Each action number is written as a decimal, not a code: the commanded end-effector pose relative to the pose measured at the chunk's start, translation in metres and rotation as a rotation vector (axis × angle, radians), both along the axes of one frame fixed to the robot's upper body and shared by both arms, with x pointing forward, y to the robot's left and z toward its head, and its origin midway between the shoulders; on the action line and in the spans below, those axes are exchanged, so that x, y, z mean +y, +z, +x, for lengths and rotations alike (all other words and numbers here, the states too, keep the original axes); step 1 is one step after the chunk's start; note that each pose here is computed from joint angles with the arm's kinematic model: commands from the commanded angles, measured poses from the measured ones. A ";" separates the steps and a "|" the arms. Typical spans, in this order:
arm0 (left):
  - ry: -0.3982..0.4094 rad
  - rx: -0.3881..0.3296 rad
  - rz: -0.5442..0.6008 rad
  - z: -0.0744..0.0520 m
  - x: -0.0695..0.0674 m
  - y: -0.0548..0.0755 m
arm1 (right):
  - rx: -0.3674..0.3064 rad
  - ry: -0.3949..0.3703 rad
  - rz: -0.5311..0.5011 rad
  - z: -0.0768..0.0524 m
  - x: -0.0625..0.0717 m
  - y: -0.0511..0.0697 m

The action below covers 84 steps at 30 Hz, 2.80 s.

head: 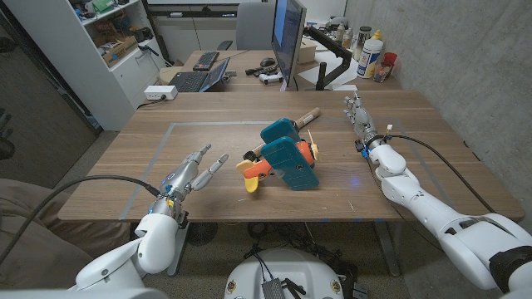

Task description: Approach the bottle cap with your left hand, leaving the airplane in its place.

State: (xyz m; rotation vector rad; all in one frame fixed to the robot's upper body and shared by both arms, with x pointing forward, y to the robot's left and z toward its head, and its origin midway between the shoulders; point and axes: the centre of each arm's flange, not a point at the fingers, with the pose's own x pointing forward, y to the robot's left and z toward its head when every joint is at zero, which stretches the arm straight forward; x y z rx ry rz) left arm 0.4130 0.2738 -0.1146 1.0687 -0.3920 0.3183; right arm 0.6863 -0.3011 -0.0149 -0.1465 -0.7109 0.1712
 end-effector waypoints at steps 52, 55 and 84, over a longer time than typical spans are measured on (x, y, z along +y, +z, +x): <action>0.277 0.086 0.083 -0.044 0.002 -0.041 | 0.019 -0.035 0.006 0.013 -0.021 0.000; 0.285 0.090 0.079 -0.047 0.003 -0.042 | 0.016 -0.037 0.003 0.013 -0.021 0.001; 0.353 0.143 0.056 -0.068 0.012 -0.056 | 0.007 -0.042 0.016 0.013 -0.021 0.004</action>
